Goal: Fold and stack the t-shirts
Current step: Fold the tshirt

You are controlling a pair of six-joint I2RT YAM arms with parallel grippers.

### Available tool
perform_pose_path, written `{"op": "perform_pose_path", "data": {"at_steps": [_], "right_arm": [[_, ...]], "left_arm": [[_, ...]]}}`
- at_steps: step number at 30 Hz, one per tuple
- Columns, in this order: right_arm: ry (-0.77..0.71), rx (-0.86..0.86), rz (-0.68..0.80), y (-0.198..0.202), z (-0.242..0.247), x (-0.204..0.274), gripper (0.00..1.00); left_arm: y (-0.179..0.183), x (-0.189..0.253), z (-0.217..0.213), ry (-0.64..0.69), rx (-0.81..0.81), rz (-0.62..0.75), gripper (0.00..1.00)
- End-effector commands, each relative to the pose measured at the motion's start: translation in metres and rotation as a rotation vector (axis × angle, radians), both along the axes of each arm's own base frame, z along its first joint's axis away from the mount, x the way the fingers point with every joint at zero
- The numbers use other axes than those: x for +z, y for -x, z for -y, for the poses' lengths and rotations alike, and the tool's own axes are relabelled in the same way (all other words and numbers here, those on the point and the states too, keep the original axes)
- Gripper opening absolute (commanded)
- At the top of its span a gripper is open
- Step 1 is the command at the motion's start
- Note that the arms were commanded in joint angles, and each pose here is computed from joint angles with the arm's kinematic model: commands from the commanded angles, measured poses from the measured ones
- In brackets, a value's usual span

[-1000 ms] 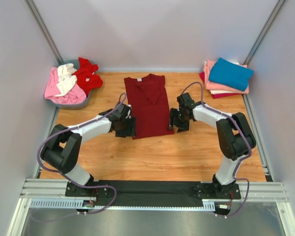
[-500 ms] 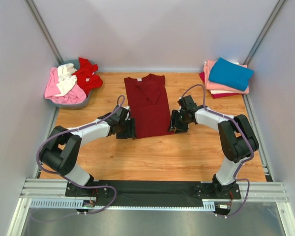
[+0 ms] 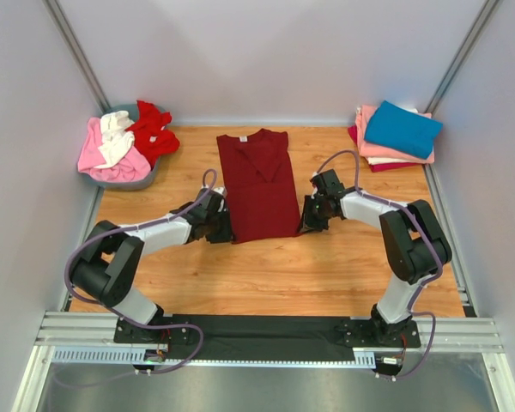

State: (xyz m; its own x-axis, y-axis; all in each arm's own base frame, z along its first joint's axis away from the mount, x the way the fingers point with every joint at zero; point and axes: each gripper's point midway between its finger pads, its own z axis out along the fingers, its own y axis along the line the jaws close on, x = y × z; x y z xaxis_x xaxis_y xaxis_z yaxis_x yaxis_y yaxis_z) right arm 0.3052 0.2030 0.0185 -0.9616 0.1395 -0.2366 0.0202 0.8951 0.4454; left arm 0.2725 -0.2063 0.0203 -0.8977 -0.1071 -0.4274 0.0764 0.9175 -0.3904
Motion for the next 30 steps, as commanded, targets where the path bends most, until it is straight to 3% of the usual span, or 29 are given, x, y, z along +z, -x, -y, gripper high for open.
{"op": "perform_pose_path", "data": {"at_steps": [1, 4, 12, 19, 24, 30], "right_arm": [[0.005, -0.004, -0.010, 0.005, 0.003, -0.006, 0.14], [0.004, -0.001, -0.010, 0.006, 0.002, -0.007, 0.02], [-0.039, 0.002, -0.008, 0.027, 0.004, 0.002, 0.00], [-0.059, -0.026, -0.046, 0.090, 0.018, 0.008, 0.01], [-0.094, -0.025, -0.010, 0.132, 0.019, 0.037, 0.00], [-0.112, -0.028, 0.120, 0.132, 0.021, 0.096, 0.01]], "left_arm": [[0.004, -0.007, 0.002, 0.005, -0.013, -0.017, 0.18], [0.006, -0.008, 0.001, 0.003, -0.018, -0.019, 0.00], [0.028, -0.004, -0.008, -0.079, -0.052, -0.032, 0.00], [0.081, 0.013, -0.009, -0.087, -0.112, -0.022, 0.00], [0.110, 0.036, -0.014, -0.055, -0.117, 0.006, 0.00], [0.108, 0.078, -0.015, -0.020, -0.126, 0.070, 0.00]]}}
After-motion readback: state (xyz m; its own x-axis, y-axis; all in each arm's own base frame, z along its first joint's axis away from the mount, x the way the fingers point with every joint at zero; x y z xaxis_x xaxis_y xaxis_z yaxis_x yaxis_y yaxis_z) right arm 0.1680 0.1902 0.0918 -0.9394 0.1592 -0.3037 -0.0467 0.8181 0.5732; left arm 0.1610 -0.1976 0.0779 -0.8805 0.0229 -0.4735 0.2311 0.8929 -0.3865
